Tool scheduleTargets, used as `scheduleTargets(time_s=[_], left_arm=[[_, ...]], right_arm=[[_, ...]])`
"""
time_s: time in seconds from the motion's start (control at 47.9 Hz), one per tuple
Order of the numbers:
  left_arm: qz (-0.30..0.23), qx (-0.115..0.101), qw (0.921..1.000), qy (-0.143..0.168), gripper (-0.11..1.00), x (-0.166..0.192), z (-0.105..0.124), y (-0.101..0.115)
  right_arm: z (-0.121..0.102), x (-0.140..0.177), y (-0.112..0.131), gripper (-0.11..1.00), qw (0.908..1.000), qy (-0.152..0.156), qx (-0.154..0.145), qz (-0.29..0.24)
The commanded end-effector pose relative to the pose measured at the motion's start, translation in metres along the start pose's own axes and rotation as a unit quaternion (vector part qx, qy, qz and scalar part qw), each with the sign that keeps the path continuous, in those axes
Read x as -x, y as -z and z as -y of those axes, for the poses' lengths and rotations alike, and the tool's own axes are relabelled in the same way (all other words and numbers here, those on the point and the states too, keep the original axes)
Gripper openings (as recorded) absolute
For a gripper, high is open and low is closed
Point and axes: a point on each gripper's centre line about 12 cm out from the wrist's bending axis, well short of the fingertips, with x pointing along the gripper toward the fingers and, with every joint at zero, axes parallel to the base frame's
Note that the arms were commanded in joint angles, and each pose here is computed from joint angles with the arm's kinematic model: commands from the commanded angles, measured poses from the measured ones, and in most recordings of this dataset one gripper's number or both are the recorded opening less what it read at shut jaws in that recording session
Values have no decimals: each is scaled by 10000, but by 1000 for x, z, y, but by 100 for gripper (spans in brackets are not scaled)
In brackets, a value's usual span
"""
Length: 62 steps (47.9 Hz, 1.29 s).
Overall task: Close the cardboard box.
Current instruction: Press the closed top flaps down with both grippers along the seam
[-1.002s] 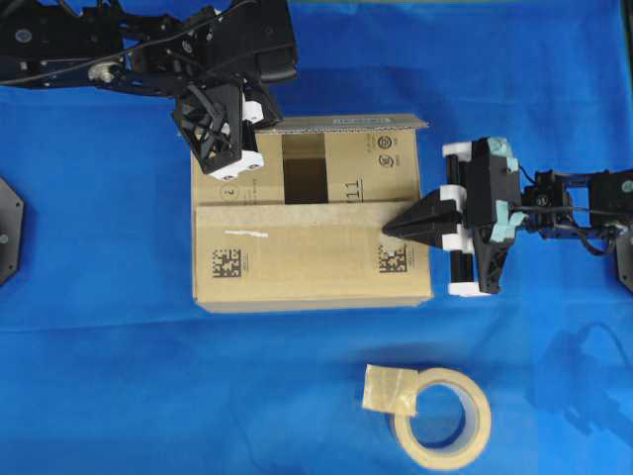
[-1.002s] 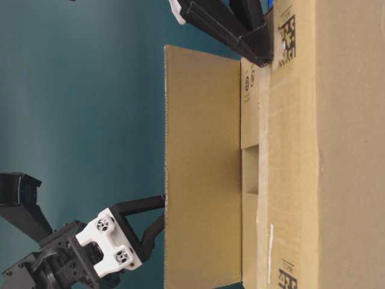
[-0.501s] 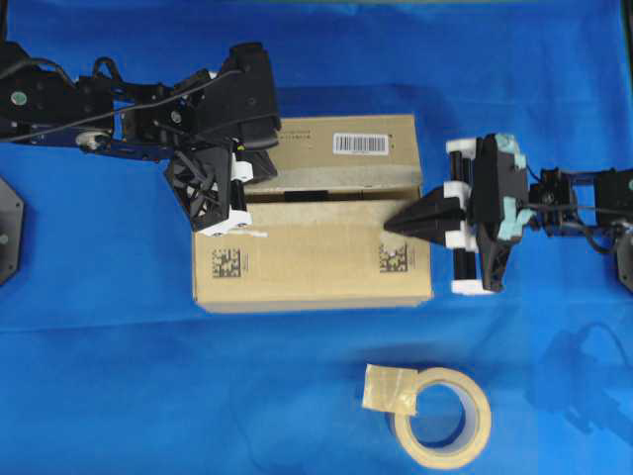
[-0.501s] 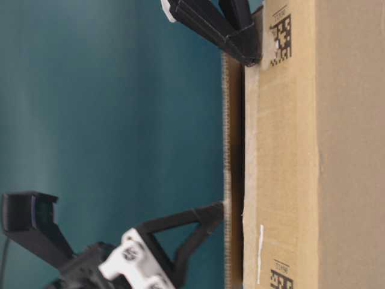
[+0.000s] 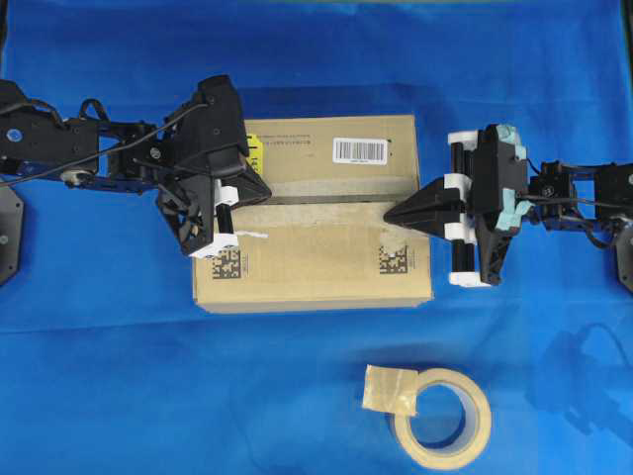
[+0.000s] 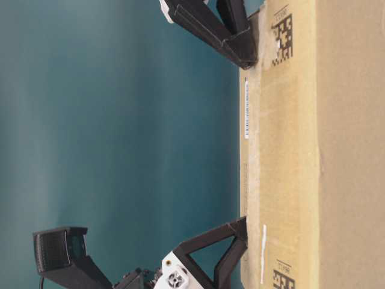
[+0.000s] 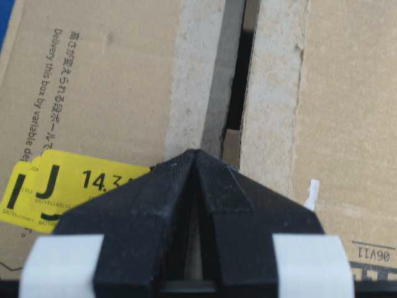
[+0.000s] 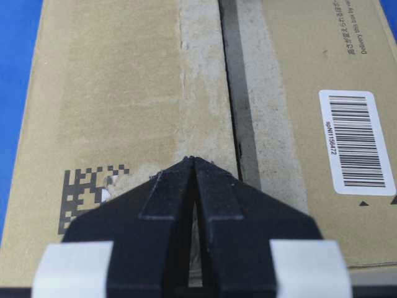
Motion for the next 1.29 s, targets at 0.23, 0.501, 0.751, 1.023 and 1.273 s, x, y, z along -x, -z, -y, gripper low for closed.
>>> scheduleTargets(time_s=[0.23,0.501,0.751,1.023,1.273], left_arm=[[163,-19,9999,50,0,5,3,-5],[214,-35,9997,72,0,5,5,-6],[313,-39,9995,86,0,5,5,-4],[1056,-144,9939,282,0,17,15,-3],[1998,-208,9784,483,0,37,20,6]], right_arm=[[15,2,-11,0,9995,210,-96,229],[20,-4,0,0,9995,288,-130,54],[21,-8,6,0,9994,311,-141,-21],[22,-8,10,0,9993,329,-166,4],[22,-8,9,0,9993,329,-165,27]])
